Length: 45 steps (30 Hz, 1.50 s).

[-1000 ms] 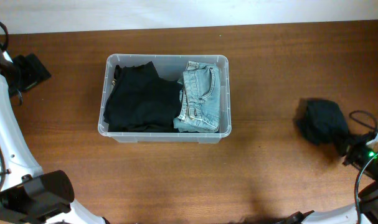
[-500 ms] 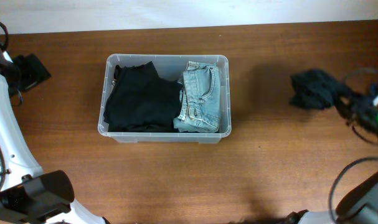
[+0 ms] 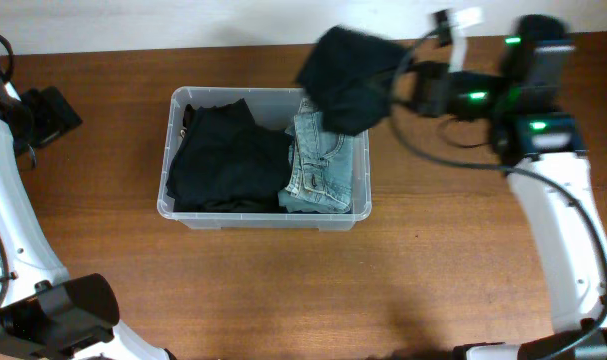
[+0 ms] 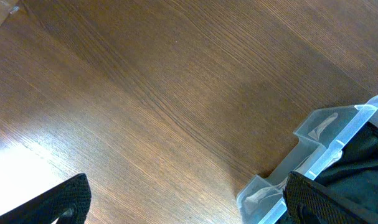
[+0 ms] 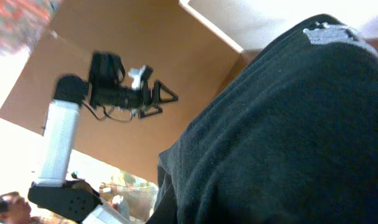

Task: Pack container
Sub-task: 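Lift the dark garment and carry it left over the box, then lower the dark garment onto the top of the box contents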

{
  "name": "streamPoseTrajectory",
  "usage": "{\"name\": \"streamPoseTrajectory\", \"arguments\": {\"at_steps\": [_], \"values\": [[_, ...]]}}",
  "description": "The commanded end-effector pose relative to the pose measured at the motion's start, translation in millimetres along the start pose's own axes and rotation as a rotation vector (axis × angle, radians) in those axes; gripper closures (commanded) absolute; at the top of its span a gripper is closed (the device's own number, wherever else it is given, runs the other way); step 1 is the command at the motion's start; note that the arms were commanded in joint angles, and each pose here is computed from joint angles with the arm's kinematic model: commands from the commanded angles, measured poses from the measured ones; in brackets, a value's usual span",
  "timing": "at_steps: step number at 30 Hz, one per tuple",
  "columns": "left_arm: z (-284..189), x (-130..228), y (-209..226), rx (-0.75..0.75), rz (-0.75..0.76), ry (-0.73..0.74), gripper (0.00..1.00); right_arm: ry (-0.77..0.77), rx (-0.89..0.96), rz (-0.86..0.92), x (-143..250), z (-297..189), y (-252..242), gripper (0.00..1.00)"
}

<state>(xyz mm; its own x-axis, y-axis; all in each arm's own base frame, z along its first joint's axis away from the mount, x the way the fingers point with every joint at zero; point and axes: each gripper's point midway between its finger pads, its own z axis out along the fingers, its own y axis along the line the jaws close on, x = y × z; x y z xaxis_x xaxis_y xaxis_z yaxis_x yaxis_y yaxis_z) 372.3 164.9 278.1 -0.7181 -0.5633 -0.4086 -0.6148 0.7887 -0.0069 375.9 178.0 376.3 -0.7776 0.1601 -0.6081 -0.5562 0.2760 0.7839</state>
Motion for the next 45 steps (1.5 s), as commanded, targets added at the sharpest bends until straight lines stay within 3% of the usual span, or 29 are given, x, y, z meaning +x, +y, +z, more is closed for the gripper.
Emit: {"name": "streamPoseTrajectory", "arguments": {"at_steps": [1, 15, 21, 24, 27, 29, 32, 34, 36, 45], "values": [[-12.9, -2.9, 1.3, 0.009, -0.015, -0.035, 0.01, -0.028, 0.077, -0.030, -1.3, 28.6, 2.9, 0.96], [-12.9, -2.9, 1.3, 0.009, -0.015, -0.035, 0.01, 0.121, -0.034, -0.025, 51.6, 158.2, -27.1, 0.96], [-12.9, -2.9, 1.3, 0.009, -0.015, -0.035, 0.00, 0.158, -0.070, 0.013, 67.1, 184.7, -65.5, 0.95], [-12.9, -2.9, 1.3, 0.009, -0.015, -0.035, 0.01, 0.165, -0.045, 0.047, 72.9, 189.4, -94.2, 0.89], [-12.9, -2.9, 1.3, 0.009, -0.015, -0.035, 0.01, 0.159, -0.012, 0.081, 73.9, 187.9, -121.4, 0.79], [-12.9, -2.9, 1.3, 0.009, -0.015, -0.035, 0.01, 0.157, 0.008, 0.109, 74.4, 184.7, -138.0, 0.65], [-12.9, -2.9, 1.3, 0.009, -0.015, -0.035, 0.01, 0.165, 0.005, 0.134, 74.6, 178.1, -148.2, 0.15], [-12.9, -2.9, 1.3, 0.009, -0.015, -0.035, 0.01, 0.169, -0.002, 0.139, 74.0, 175.3, -148.3, 0.06], [-12.9, -2.9, 1.3, 0.009, -0.015, -0.035, 0.01, 0.171, -0.008, 0.139, 73.0, 174.0, -147.5, 0.01], [-12.9, -2.9, 1.3, 0.009, -0.015, -0.035, 0.01, 0.154, 0.011, 0.148, 61.9, 168.2, -150.4, 0.02]]}}
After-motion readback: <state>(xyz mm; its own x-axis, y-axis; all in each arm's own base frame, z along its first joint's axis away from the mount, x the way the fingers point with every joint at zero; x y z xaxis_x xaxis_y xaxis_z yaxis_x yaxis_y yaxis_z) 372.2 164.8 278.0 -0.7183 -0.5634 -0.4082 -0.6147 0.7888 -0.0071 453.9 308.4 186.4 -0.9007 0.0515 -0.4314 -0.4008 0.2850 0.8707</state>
